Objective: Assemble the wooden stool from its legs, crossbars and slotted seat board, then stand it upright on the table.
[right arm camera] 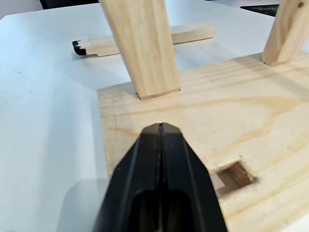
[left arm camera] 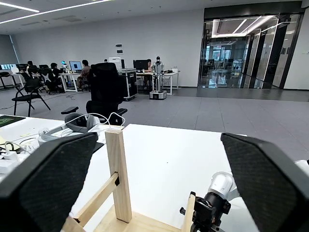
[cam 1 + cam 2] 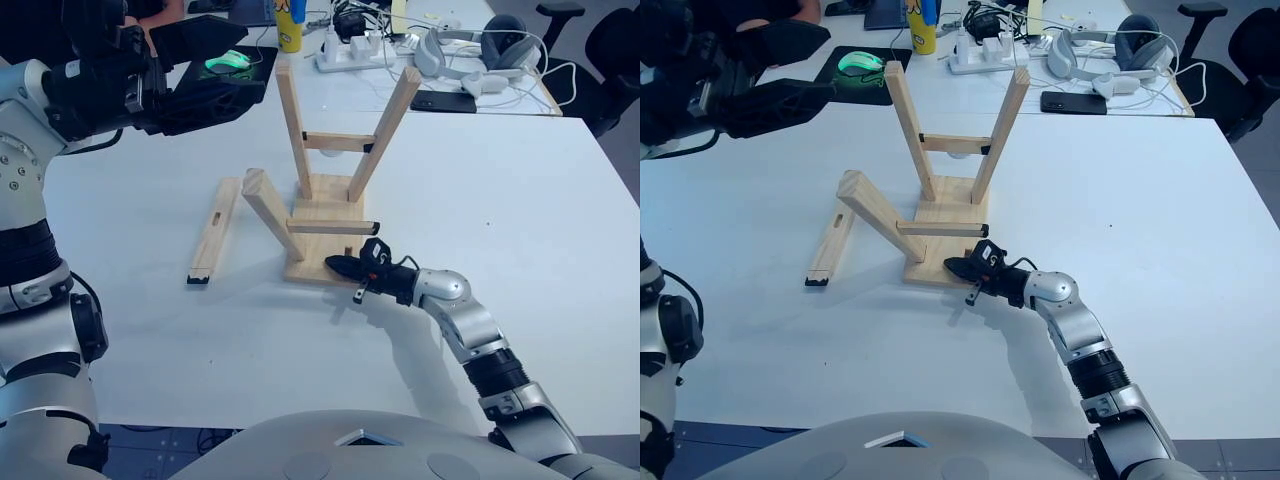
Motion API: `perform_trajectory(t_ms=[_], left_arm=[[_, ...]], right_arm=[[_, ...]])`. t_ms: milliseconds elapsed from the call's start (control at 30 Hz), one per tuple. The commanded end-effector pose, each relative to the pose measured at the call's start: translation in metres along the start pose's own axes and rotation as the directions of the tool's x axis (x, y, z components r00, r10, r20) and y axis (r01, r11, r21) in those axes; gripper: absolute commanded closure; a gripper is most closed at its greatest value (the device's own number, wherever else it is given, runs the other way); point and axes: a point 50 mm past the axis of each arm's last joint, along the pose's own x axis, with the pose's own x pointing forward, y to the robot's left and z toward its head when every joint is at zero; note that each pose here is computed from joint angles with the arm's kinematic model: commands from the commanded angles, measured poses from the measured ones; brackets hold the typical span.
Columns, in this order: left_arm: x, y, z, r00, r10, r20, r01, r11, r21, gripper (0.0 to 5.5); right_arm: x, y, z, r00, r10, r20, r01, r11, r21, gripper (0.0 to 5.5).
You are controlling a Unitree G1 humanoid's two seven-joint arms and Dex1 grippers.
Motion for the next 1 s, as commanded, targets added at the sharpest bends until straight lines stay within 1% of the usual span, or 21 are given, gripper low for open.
perform_trajectory(t_ms=[33,200,400,600,733,900,933,1000], left_arm=[[0.009,-0.006,-0.008,1.0,-0.013,0.008,0.014,1.0,-0.018,1.43],[0.021,-0.01,-0.005,0.999,-0.03,0.044,0.031,0.999,-0.008,2.1],[0.03,-0.013,0.005,0.994,-0.05,0.093,0.051,0.999,-0.015,3.0],[0.036,-0.013,0.003,0.991,-0.056,0.119,0.061,0.998,-0.035,3.83],[0.041,-0.015,0.015,0.984,-0.069,0.165,0.071,0.997,-0.009,4.36],[0.047,-0.016,0.039,0.969,-0.069,0.238,0.057,0.997,0.054,5.07],[0.048,-0.017,0.042,0.966,-0.074,0.249,0.063,0.997,0.055,5.31],[0.049,-0.019,0.045,0.964,-0.083,0.253,0.072,0.996,0.053,5.46]], right_arm=[[-0.005,0.009,-0.037,0.985,-0.008,-0.172,0.019,0.998,0.066,5.5],[-0.004,0.01,-0.039,0.984,-0.011,-0.178,0.023,0.998,0.062,5.5],[-0.005,0.012,-0.041,0.983,-0.004,-0.185,0.017,0.998,0.068,5.5],[-0.004,0.016,-0.043,0.981,0.008,-0.193,0.004,0.998,0.065,5.5],[-0.004,0.017,-0.043,0.981,0.01,-0.193,0.002,0.998,0.062,5.5],[-0.004,0.016,-0.042,0.981,0.01,-0.195,0.001,0.998,0.058,5.5],[-0.004,0.015,-0.042,0.98,0.011,-0.197,0.0,0.998,0.056,5.5],[-0.004,0.015,-0.042,0.98,0.011,-0.197,0.0,0.998,0.055,5.5]])
